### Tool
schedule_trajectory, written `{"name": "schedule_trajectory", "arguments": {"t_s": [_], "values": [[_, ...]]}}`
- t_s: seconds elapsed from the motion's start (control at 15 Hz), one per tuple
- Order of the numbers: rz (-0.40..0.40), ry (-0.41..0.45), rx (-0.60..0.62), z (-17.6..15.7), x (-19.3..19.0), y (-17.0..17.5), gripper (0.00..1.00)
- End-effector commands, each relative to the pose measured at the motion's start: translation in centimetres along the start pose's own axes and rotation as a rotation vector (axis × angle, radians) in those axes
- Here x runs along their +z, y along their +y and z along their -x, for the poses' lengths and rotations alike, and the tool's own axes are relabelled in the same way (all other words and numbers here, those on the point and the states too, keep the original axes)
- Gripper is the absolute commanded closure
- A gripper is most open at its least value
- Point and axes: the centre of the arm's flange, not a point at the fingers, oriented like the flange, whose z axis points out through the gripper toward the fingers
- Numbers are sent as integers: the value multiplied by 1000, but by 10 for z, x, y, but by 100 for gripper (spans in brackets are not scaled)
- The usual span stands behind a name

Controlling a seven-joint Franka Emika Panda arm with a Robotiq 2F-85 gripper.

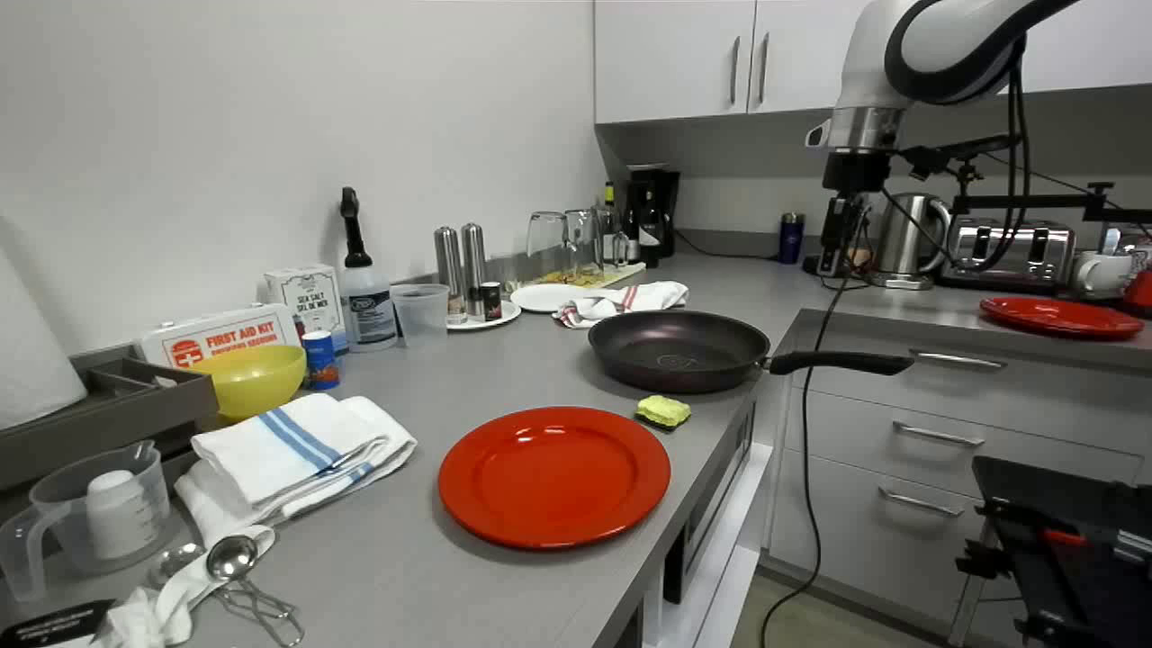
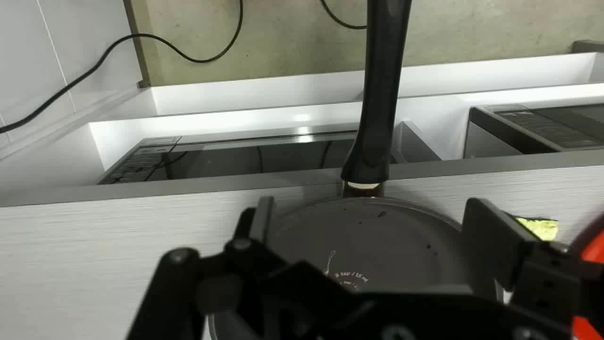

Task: Move the pan to the right and the left twice, then move it to the right on the counter

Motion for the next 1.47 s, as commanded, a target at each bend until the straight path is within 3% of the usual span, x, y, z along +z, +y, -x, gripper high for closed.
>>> {"name": "schedule_trajectory", "arguments": {"t_s": [0.0, 1.4], "values": [[0, 0, 0, 0, 0, 0, 0], [2, 0, -6, 1, -1, -5, 0]]}}
